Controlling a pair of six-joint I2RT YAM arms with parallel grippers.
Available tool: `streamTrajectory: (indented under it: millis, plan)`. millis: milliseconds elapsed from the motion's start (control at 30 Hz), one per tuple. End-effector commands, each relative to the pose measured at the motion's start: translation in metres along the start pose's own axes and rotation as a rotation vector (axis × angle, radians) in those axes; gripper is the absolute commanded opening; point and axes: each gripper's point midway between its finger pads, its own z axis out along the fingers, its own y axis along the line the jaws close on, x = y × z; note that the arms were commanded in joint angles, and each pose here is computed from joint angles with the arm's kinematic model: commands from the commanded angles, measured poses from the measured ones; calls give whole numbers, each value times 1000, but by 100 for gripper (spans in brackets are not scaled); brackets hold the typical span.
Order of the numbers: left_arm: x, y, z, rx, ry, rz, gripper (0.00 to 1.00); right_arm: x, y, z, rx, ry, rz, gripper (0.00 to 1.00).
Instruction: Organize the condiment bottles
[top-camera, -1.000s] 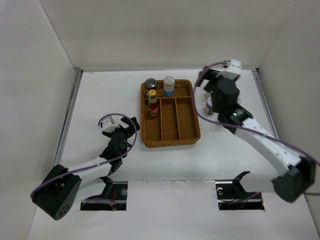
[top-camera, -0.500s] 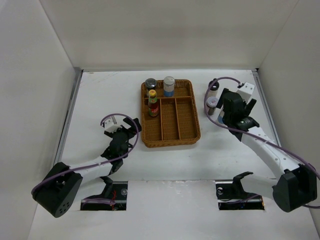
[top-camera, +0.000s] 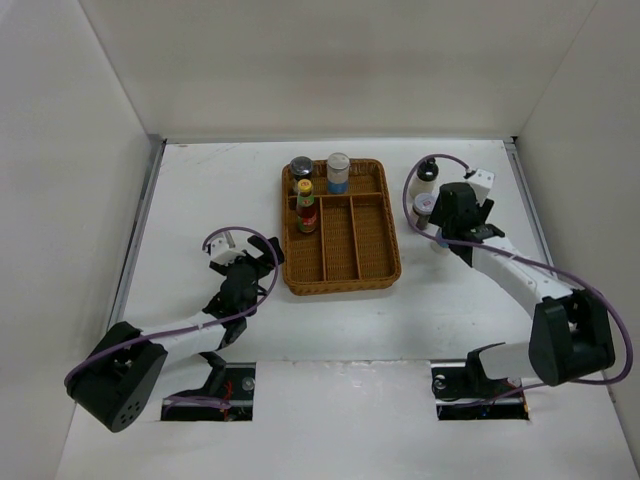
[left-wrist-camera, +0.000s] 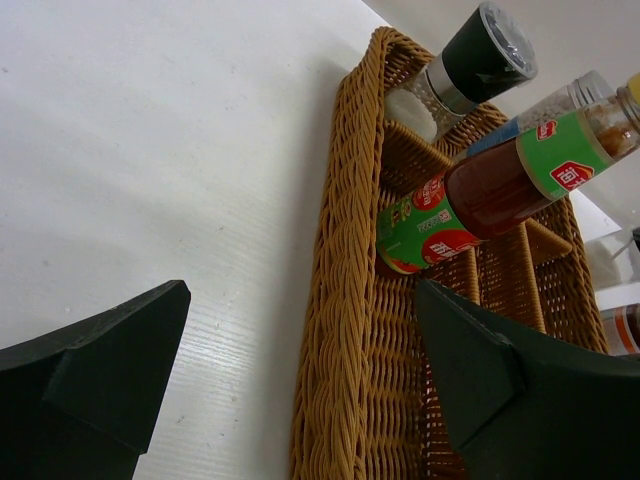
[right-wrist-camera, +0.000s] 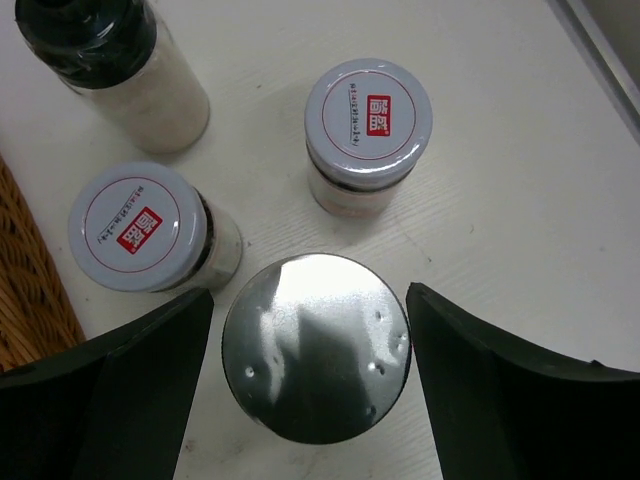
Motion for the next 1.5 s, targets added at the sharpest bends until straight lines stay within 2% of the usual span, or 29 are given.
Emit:
streamTrajectory:
  millis: [0, 133, 200, 300, 367, 467, 567, 667, 867, 1033, 1233, 1300, 1467]
  plan:
    - [-15, -21, 5, 48, -38, -53, 100, -38, 10, -3, -34, -99, 102, 74]
    - [-16, -21, 4, 49, -40, -55, 100, -71, -5, -37, 18, -223, 104, 58]
    - [-14, -20, 5, 45, -37, -52, 100, -99, -6, -64, 0, -294, 110, 56]
    - [-14, -22, 5, 55, -33, -54, 100, -132, 16, -103, -107, -353, 120, 57]
    - [-15, -21, 6, 48, -36, -53, 100, -147, 36, -119, -182, -374, 132, 57]
    - [-14, -21, 6, 50, -32, -52, 100, -172, 90, -129, -346, -397, 146, 58]
    - [-15, -22, 5, 54, -36, -55, 100, -189, 149, -123, -479, -413, 152, 58]
    - [-12, -22, 5, 53, -26, -51, 100, -197, 192, -101, -502, -412, 131, 59]
    - [-11, -24, 4, 58, -25, -51, 100, -183, 254, -47, -529, -359, 73, 59]
    - [-12, -24, 4, 58, -29, -52, 100, -149, 268, -8, -511, -284, 44, 59]
    - [-11, -24, 5, 55, -26, -50, 100, -104, 272, 15, -484, -207, 13, 60]
    - [-10, -23, 5, 53, -24, -48, 100, -94, 271, 21, -473, -189, 13, 64]
    - [-11, -24, 5, 55, -24, -49, 100, -94, 266, 21, -450, -195, 22, 86]
